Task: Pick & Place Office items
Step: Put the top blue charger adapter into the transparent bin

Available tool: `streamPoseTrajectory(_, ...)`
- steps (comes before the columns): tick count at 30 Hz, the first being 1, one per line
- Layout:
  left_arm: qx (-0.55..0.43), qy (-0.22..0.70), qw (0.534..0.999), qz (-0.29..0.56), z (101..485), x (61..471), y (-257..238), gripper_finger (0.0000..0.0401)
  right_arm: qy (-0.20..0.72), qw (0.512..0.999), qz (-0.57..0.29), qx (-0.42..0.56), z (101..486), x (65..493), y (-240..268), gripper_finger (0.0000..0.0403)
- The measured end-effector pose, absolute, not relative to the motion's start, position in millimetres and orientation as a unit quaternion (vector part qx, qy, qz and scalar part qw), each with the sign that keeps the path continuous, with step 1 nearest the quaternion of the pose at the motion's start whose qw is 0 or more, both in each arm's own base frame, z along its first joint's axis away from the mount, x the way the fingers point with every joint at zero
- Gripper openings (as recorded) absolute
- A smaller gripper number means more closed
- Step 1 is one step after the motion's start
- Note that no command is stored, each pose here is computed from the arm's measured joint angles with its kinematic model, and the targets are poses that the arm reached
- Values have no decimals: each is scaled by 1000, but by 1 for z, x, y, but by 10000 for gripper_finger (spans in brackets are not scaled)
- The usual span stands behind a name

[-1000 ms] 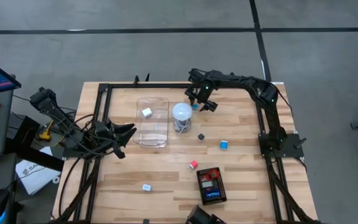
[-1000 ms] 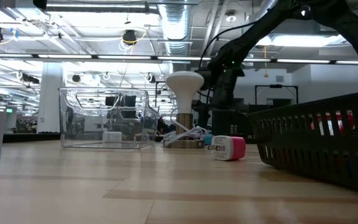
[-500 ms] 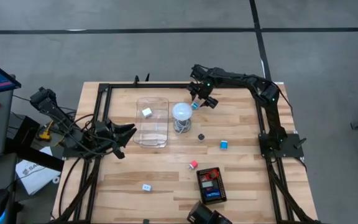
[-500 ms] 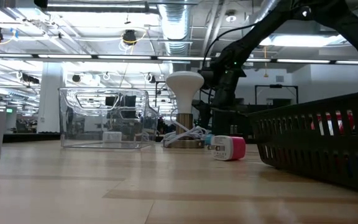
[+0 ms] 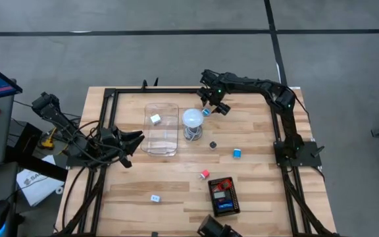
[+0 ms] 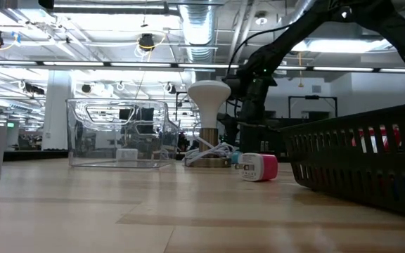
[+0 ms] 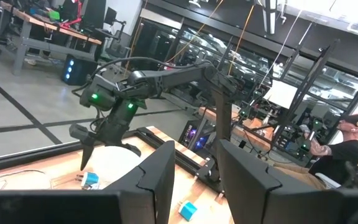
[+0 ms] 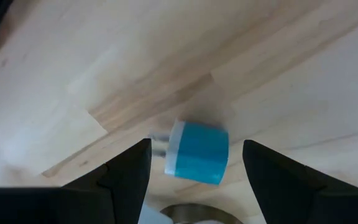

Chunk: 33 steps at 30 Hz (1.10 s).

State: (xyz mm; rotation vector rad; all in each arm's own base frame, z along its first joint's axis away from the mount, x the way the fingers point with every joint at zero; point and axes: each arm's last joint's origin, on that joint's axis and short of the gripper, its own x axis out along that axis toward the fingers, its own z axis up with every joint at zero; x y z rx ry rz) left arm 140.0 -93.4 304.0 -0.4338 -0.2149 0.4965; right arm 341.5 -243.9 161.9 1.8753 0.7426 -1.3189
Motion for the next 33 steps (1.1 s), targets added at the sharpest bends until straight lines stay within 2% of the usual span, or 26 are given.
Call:
streamPoseTrajectory(28, -224, -110, 941, 228, 306, 138, -96, 117, 292, 353, -505, 731, 144, 356, -235, 245)
streamPoseTrajectory(33, -223, -110, 941, 229, 306, 138, -96, 117, 295, 356, -503, 730, 144, 357, -235, 223)
